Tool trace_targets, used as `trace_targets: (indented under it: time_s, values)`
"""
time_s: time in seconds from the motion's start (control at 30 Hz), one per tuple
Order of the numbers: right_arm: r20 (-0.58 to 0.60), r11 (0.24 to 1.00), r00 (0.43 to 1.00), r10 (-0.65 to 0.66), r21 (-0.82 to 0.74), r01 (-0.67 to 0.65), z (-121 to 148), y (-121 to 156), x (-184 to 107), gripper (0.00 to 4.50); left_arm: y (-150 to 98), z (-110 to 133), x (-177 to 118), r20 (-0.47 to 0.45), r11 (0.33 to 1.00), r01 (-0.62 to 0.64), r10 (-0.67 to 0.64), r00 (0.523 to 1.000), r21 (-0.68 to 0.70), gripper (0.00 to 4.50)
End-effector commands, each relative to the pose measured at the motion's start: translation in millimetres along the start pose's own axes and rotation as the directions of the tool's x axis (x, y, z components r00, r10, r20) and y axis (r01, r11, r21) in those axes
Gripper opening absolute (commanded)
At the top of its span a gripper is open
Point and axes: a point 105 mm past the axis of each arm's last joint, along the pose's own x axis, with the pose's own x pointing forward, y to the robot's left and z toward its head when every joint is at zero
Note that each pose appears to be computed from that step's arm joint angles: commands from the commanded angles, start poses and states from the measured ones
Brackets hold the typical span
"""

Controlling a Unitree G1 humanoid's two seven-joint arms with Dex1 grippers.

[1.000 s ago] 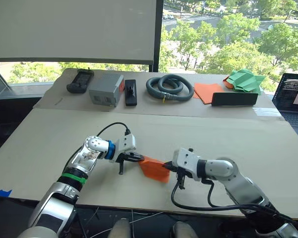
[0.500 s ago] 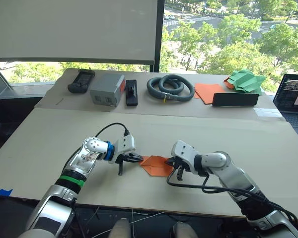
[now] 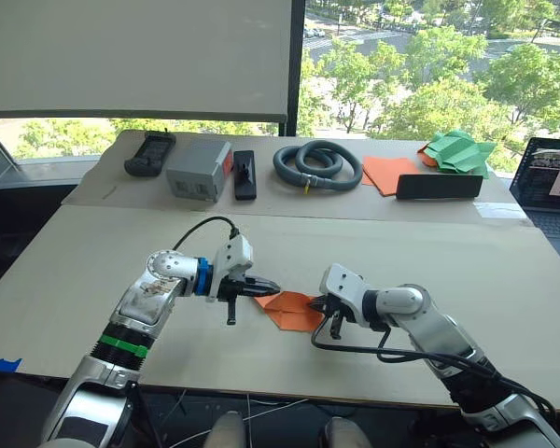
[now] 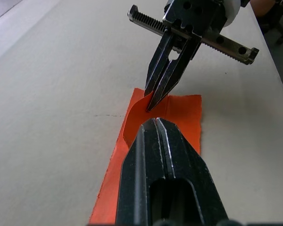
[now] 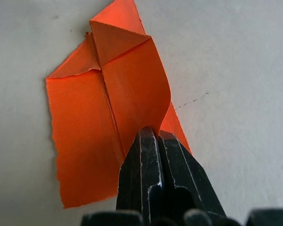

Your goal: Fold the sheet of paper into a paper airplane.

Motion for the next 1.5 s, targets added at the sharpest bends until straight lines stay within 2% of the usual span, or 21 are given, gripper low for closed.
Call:
trace_targets:
  time_s: [0.03,0.23,0.37,0.4,0.57,0.63,0.73,0.83,0.97,1.4,1.5]
  values:
    - [-0.033,1.000,0.999,-0.012,-0.002,0.012,-6,-1,0,0.05,7,-1,3,-0.006,1.000,-0.027,0.027,1.000,0.008,0.00]
    - [-0.041,0.999,0.999,-0.029,-0.021,0.028,-6,-2,0,0.05,9,-29,14,-0.097,1.000,-0.026,0.027,0.995,0.013,0.00]
    - [0.017,0.997,0.997,-0.078,0.001,0.078,7,-10,-1,0.05,8,-40,16,-0.126,1.000,-0.025,0.026,0.992,0.009,0.00]
    - [0.038,0.997,0.996,-0.081,0.015,0.080,11,-10,-3,0.63,9,-40,16,-0.122,1.000,-0.025,0.026,0.992,0.008,0.00]
    - [0.204,0.996,0.975,-0.087,-0.005,0.090,56,-10,-14,2.32,8,-47,15,-0.148,1.000,-0.020,0.021,0.989,0.008,0.00]
    - [0.233,0.996,0.970,-0.074,-0.021,0.081,66,-6,-16,2.32,7,-49,14,-0.152,1.000,-0.019,0.019,0.988,0.005,0.00]
    - [0.211,0.996,0.977,-0.030,-0.077,0.047,66,6,-8,2.32,7,-50,15,-0.153,1.000,-0.021,0.021,0.988,0.002,0.00]
    - [0.175,0.994,0.984,0.021,-0.105,-0.002,58,17,-2,1.49,7,-49,16,-0.149,1.000,-0.023,0.023,0.989,0.002,0.00]
    - [0.121,0.995,0.992,0.035,-0.096,-0.023,43,20,7,0.11,6,-49,16,-0.147,1.000,-0.022,0.023,0.989,0.005,0.00]
    - [0.065,0.997,0.997,0.030,-0.076,-0.025,26,14,20,0.01,4,-54,10,-0.161,0.999,-0.036,0.036,0.986,0.001,0.00]
    - [0.023,0.997,0.999,0.040,-0.069,-0.038,19,15,24,0.01,4,-55,10,-0.161,0.999,-0.039,0.038,0.986,-0.001,0.00]
